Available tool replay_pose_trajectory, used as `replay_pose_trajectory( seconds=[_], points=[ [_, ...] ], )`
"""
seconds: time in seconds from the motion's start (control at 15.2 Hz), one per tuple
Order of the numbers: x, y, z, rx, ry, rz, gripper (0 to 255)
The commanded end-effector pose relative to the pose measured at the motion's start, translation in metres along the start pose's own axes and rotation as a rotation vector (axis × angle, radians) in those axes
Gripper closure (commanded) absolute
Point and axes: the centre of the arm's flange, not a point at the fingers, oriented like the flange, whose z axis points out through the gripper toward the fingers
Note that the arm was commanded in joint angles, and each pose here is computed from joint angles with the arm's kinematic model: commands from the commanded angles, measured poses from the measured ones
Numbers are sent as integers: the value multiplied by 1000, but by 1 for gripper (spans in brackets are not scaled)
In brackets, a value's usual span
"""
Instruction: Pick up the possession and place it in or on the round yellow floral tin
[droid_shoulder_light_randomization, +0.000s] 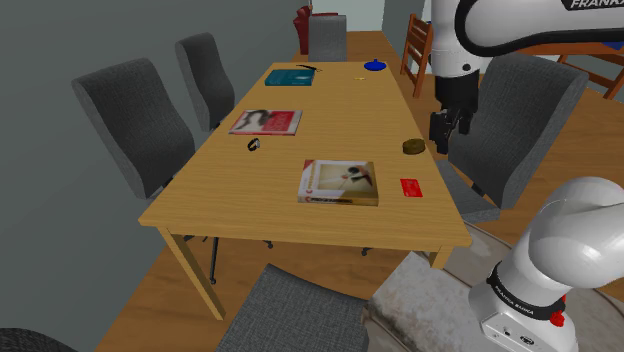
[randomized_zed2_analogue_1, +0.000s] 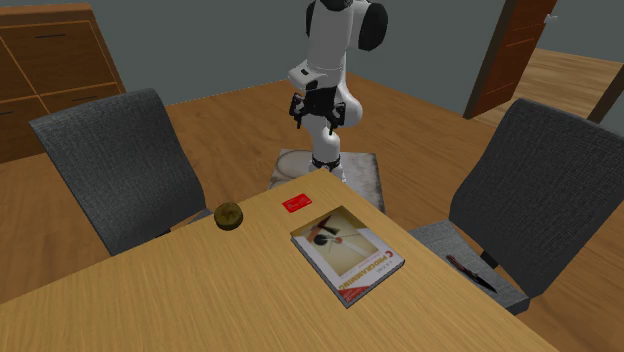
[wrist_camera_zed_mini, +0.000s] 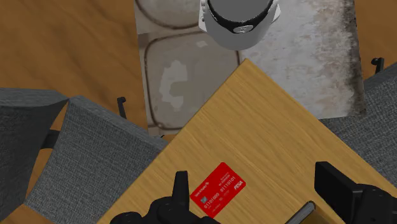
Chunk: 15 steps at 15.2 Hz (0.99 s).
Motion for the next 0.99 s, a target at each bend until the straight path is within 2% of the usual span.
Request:
replay_pose_trajectory(
  seconds=[0.0,0.46,0.92],
  points=[
    [0,0,0,0,0,0,0],
    [85,39,75,205,-193,316,0],
    [140,82,172,410,-387,632,0]
  ],
)
